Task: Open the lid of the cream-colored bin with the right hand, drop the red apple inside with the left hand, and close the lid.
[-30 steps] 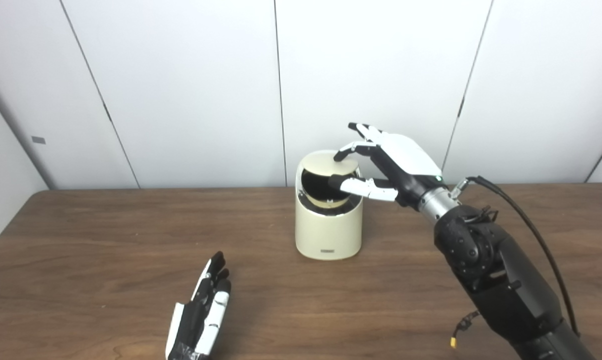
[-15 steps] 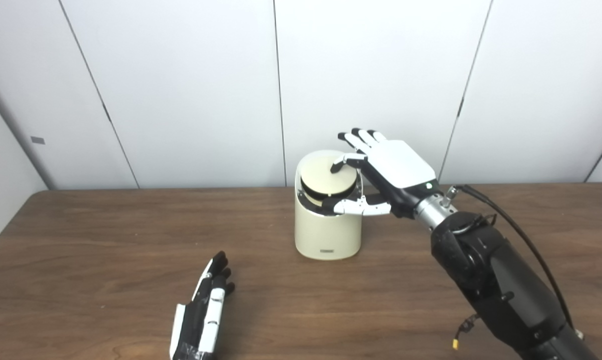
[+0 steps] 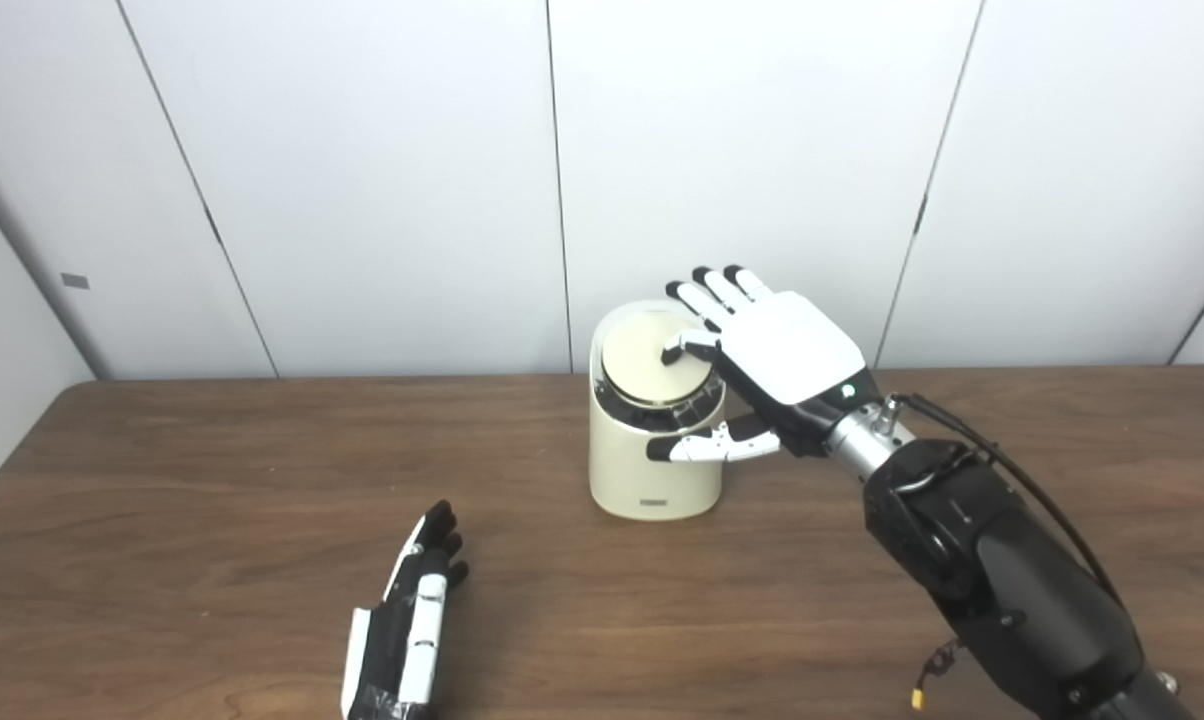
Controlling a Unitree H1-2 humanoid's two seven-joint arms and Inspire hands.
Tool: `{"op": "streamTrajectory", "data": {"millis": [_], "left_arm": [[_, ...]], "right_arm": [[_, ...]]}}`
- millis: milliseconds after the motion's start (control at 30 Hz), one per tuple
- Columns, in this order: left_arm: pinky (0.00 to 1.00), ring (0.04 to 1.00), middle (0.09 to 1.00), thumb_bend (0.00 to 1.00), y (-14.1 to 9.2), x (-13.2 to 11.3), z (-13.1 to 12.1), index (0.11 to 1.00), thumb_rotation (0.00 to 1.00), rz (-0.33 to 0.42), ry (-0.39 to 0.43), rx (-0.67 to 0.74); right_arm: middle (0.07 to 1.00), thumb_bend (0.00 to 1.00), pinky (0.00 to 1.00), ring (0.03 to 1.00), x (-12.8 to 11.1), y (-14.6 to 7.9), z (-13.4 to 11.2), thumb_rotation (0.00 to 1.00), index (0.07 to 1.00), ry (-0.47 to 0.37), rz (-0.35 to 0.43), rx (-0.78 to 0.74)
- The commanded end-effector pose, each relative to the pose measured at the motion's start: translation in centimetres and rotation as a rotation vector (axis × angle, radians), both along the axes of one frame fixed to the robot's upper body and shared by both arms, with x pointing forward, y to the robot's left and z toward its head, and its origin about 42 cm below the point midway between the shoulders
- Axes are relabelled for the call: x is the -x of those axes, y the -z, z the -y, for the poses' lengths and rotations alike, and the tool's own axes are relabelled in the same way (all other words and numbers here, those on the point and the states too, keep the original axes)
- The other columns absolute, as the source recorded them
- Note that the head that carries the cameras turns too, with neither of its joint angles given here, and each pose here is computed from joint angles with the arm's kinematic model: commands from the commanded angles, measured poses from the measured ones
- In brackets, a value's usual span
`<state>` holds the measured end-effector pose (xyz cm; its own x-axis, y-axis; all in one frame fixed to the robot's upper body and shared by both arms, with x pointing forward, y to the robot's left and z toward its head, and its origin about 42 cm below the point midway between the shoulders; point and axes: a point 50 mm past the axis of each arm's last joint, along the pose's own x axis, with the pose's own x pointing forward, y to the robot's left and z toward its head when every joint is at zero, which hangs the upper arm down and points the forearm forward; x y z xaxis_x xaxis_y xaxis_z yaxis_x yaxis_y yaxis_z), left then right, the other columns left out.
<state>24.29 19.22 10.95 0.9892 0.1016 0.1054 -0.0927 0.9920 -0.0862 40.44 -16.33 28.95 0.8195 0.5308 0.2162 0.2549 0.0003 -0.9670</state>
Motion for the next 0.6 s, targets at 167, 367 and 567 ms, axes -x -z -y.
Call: {"op": "streamTrajectory", "data": {"millis": [167, 367, 567], "left_arm": [[0.90, 0.936, 0.946, 0.46, 1.1, 0.7, 0.5, 0.928, 0.83, -0.021, 0.003, 0.035], [0.89, 0.936, 0.947, 0.46, 1.1, 0.6, 0.5, 0.931, 0.83, -0.022, 0.002, 0.041], [0.89, 0.931, 0.942, 0.45, 1.1, 0.6, 0.4, 0.925, 0.82, -0.026, 0.005, 0.035]], "right_arm": [[0.975, 0.54, 1.00, 1.000, -0.1, -1.6, 0.4, 1.00, 0.718, 0.000, 0.048, 0.015], [0.974, 0.54, 1.00, 1.000, 0.1, -1.2, 0.5, 0.99, 0.713, -0.001, 0.040, 0.020], [0.971, 0.53, 1.00, 1.000, 0.2, -0.7, 0.3, 1.00, 0.710, -0.012, 0.030, 0.040]]}}
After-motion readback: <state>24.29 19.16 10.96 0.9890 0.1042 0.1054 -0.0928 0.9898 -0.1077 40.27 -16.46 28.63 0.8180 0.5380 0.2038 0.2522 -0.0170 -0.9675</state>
